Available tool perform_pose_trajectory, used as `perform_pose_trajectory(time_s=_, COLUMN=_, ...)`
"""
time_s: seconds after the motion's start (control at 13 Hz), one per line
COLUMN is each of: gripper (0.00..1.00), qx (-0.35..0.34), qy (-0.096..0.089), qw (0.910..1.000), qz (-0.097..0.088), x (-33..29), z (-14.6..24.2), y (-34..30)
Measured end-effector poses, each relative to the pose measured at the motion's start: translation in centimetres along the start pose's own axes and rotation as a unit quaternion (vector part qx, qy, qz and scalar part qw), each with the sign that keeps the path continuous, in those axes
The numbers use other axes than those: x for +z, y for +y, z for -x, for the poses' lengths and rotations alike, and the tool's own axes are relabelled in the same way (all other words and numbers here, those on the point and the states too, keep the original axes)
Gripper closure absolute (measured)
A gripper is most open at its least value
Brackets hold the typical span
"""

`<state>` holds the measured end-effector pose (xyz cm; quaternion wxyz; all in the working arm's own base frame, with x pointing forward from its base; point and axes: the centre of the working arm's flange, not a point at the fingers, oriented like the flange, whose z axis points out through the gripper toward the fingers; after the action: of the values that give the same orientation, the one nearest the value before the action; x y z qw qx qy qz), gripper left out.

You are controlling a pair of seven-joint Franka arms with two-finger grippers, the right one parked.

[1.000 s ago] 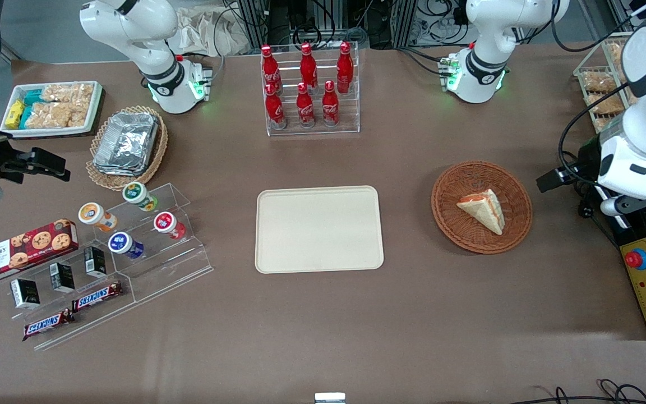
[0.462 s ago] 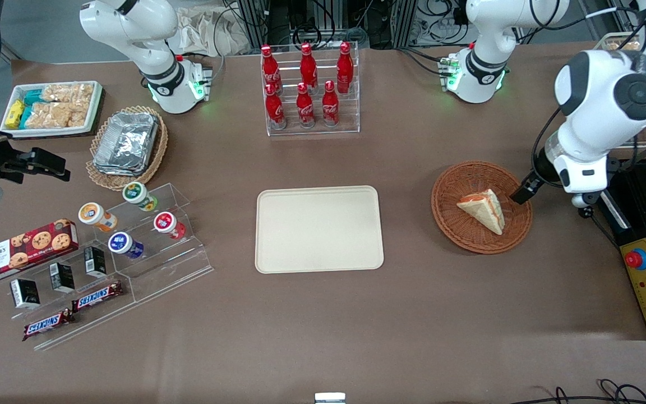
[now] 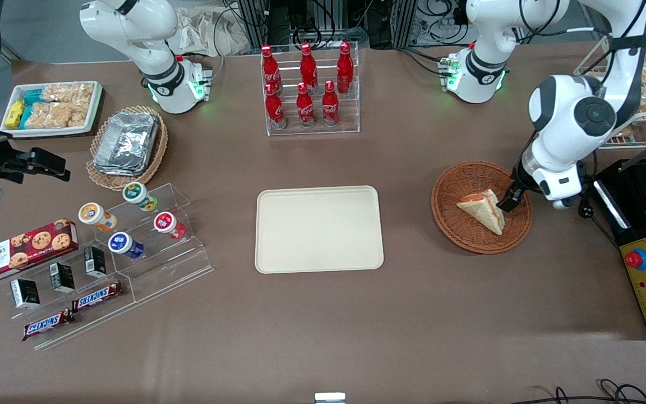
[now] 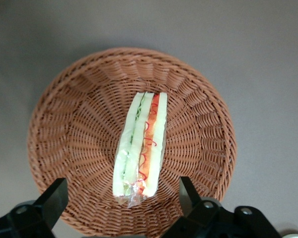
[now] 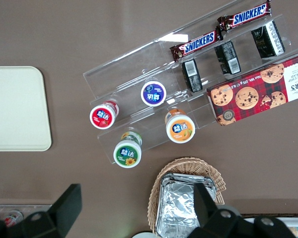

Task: Place sandwich from basket to tray
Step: 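Lower the left gripper and close it on the wrapped sandwich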

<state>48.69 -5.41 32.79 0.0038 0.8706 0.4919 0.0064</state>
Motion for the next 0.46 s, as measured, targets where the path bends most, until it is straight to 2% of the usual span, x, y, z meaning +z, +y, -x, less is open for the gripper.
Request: perform_pose_trajectory(time_s=0.46, gripper=0.00, qx=0.002, qy=0.001, qw=1.0000, qz=0.007, x=5.6, z=1.1, y=-0.8)
